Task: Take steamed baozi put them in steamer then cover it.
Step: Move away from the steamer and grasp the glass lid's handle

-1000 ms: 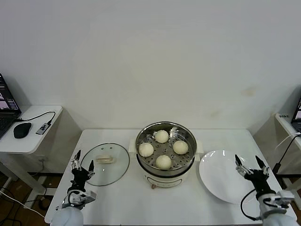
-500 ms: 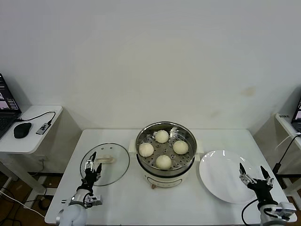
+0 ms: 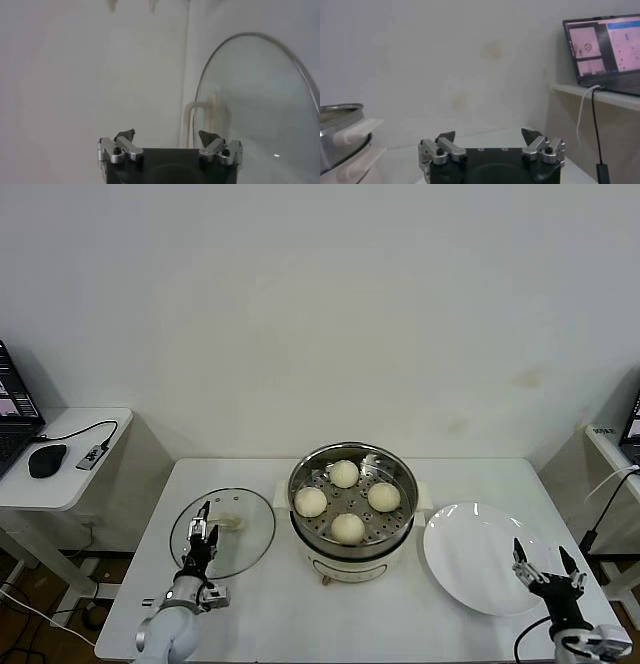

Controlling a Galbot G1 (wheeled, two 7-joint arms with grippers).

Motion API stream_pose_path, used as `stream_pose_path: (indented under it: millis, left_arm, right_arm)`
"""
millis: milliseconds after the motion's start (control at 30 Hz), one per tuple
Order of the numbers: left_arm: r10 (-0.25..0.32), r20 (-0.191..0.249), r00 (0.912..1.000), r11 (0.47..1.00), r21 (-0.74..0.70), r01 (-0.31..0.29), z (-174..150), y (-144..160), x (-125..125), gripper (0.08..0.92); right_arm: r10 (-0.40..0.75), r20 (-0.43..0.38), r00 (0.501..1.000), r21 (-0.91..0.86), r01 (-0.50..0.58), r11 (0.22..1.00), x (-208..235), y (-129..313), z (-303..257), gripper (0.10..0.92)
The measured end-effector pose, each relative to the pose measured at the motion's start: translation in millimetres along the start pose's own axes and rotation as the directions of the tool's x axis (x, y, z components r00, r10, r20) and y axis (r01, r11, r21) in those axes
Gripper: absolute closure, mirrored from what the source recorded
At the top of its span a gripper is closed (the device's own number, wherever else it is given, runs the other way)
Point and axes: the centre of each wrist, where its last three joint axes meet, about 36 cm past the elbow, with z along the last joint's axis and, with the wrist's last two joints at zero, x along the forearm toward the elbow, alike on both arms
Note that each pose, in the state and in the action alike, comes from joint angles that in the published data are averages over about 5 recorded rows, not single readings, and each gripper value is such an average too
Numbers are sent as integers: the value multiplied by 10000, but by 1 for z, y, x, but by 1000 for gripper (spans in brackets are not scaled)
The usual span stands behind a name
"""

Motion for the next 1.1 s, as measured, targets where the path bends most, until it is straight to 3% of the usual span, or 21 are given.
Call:
stream_pose_path:
  millis: [667, 1100]
  left_arm:
    - [-210, -867, 9960, 9998, -42, 207, -11, -3, -27, 177]
    - [-292, -1057, 9940, 9995, -111, 282, -15, -7, -46, 177]
  right_arm:
    - [112, 25, 9999, -44, -112, 9999, 6, 2, 3, 200]
    - [101, -20, 9999, -20, -101, 9999, 7, 4, 7, 200]
